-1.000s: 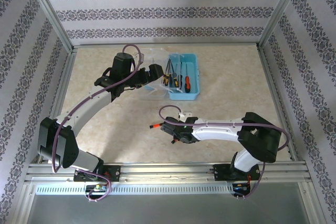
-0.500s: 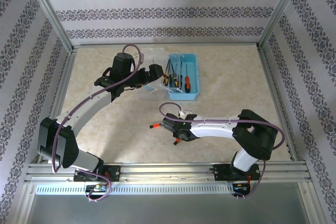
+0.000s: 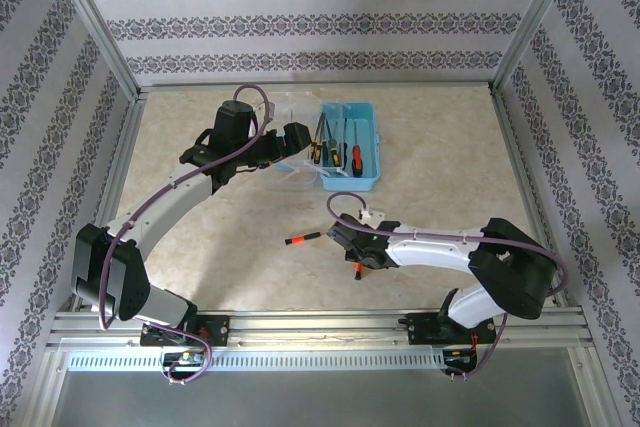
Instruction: Pack the tool kit
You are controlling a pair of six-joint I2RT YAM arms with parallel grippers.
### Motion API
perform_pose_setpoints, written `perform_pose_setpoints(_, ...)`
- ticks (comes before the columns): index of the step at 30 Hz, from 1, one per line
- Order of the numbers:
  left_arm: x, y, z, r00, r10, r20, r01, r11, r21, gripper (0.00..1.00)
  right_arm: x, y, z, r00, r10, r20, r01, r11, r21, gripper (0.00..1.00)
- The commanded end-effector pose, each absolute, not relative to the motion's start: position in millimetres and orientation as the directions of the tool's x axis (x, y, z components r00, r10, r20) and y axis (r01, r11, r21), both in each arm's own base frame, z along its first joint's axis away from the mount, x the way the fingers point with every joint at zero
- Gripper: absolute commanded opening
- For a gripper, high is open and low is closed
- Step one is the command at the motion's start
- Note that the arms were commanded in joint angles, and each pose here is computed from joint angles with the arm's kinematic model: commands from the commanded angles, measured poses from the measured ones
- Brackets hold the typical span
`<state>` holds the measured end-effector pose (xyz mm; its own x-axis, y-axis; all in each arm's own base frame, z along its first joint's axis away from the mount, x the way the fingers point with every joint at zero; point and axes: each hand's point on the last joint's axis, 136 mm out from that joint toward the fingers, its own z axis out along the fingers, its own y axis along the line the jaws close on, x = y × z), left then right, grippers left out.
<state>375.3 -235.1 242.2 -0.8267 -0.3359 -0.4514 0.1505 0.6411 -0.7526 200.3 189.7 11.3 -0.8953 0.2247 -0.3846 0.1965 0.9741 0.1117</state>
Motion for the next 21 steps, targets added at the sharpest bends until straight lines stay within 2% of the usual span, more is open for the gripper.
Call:
perform_pose_setpoints(1,377,-235,253,-0.819,-0.328,-0.47,0.173,0.641,-0.748,1.0,188,150,-3,-0.909,0.19,-0.371,0.219,0.975,-0.037,0.18)
perform_pose_setpoints(9,377,-235,253,-0.818,-0.326,-0.474,0.175,0.644,-0.745,1.0,191,165,-14,-0.929,0.166,-0.331,0.188,0.982,-0.034,0.26)
perform_pose_setpoints(15,377,-235,253,-0.816,-0.324,-0.478,0.176,0.65,-0.74,1.0,192,172,-18,-0.936,0.158,-0.315,0.172,0.985,-0.017,0.17)
perform_pose_setpoints(21,380,-229,252,-0.809,-0.323,-0.49,0.171,0.668,-0.724,1.0,199,173,8,-0.915,0.154,-0.373,0.157,0.987,0.024,0.15)
